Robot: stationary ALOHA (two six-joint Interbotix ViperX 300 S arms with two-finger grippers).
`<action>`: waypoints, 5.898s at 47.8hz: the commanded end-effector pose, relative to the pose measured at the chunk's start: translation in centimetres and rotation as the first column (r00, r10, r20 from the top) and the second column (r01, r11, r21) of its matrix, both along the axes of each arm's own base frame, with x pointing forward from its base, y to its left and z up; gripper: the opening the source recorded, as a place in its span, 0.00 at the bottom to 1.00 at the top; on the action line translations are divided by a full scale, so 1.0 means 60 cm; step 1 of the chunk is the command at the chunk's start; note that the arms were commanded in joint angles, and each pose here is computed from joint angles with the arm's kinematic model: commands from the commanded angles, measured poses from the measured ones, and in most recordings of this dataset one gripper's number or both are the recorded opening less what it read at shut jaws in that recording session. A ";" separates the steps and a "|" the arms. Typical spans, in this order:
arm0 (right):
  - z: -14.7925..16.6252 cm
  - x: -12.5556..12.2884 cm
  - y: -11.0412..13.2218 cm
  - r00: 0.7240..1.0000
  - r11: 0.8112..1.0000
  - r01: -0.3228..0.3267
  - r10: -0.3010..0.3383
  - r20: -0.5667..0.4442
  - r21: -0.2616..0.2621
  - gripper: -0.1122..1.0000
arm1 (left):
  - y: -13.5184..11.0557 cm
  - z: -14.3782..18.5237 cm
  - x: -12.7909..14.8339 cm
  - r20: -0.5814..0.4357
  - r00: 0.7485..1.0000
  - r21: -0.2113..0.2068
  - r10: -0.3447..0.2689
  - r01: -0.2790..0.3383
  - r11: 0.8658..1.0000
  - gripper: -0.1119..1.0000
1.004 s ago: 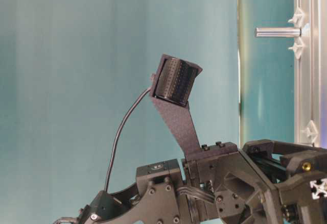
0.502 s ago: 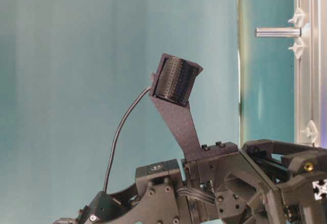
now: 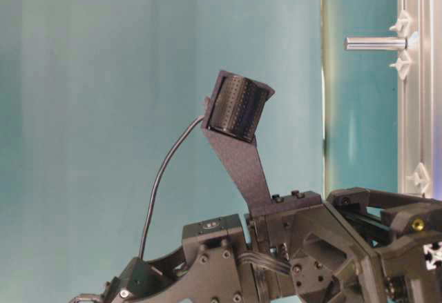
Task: Insert the large gear onto the shaft.
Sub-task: 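Close the left gripper on the hub of the blue gear, then lift the gear with the left gripper and carry it toward the right shaft, then align the gear's bore with the right shaft using the left gripper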
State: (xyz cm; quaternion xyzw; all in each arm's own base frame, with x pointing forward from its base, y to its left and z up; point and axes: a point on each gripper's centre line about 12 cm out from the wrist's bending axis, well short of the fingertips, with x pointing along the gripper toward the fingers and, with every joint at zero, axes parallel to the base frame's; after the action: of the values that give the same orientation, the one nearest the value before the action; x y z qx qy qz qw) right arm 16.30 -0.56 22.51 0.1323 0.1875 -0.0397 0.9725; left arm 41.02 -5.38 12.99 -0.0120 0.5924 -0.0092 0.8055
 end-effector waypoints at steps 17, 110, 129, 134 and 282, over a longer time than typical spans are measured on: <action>0.006 0.003 -0.001 1.000 1.000 0.007 -0.007 0.012 0.008 0.23 | -0.006 0.023 0.008 0.015 1.000 0.000 -0.012 0.012 1.000 0.95; 0.006 0.003 -0.001 1.000 1.000 0.012 -0.012 0.010 0.019 0.23 | 0.003 -0.013 -0.002 -0.035 0.999 0.005 0.007 -0.007 1.000 0.79; 0.008 0.003 -0.001 1.000 1.000 0.010 -0.010 0.014 0.019 0.23 | 0.002 0.002 -0.001 -0.048 0.999 0.008 0.003 -0.003 1.000 0.79; 0.007 0.003 -0.001 1.000 1.000 0.012 -0.012 0.014 0.019 0.23 | 0.002 0.017 0.002 -0.056 0.998 0.009 0.007 -0.007 1.000 0.79; 0.009 -0.012 -0.001 0.999 1.000 0.009 -0.010 0.052 0.003 0.24 | 0.219 0.192 0.225 0.046 0.987 0.162 -0.157 0.148 0.976 0.79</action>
State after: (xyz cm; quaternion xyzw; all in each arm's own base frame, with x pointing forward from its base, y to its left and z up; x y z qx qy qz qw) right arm 15.44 -0.60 22.74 0.1300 0.1656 -0.0394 0.9768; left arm 54.54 7.58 22.42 0.0963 0.5868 -0.0309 0.8034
